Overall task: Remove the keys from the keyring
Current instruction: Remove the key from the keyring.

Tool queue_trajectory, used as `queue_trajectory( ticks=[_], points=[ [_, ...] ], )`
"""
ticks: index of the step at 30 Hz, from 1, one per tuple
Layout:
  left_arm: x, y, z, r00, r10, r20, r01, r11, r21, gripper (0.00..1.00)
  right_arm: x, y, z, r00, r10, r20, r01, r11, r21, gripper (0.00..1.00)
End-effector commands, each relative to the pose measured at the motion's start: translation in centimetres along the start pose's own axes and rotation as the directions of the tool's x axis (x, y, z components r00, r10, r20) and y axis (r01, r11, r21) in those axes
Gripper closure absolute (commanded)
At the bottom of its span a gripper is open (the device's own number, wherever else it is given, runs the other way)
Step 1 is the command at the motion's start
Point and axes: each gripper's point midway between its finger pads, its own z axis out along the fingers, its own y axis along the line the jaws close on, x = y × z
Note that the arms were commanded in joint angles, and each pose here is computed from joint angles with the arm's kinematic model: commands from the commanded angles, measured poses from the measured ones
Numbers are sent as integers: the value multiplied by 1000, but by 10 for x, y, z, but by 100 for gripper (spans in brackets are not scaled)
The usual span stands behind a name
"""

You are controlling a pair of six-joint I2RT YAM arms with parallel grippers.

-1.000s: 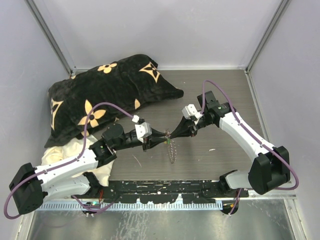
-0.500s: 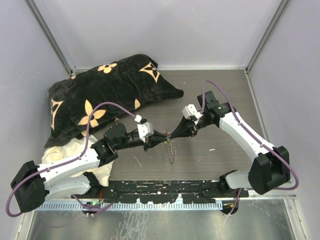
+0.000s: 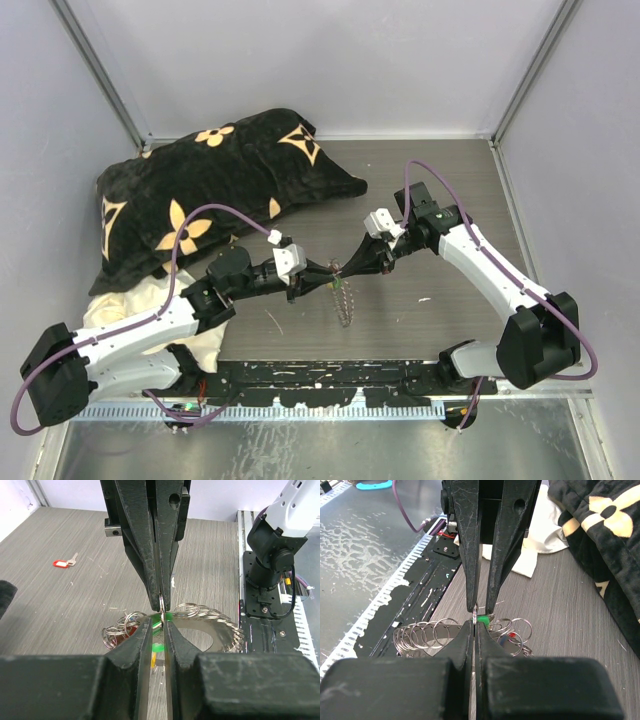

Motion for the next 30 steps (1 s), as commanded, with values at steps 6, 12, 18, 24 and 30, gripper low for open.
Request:
queue_trajectory(
  ticks=[6, 12, 18, 24, 30],
  points=[
    [-36, 5, 0, 995, 41, 88, -39, 999, -16, 91, -21, -1, 0, 996, -63, 58, 64, 998, -13, 99],
    [-32, 7, 0, 997, 17, 70, -15, 999, -32, 98, -22, -2, 0, 996, -66, 58, 67, 998, -12, 99],
    [-14, 8, -1, 999, -37, -8, 36, 998, -45, 100, -26, -2, -2, 995, -63, 76, 64, 998, -7, 99],
    [3, 7, 0, 994, -90, -57, 87, 995, -49, 100, -25, -3, -3, 995, -58, 77, 59, 998, -5, 99],
    [13, 6, 10, 990, -124, -73, 122, 992, -31, 100, -22, -4, -2, 996, -48, 78, 49, 999, -6, 99]
  ],
)
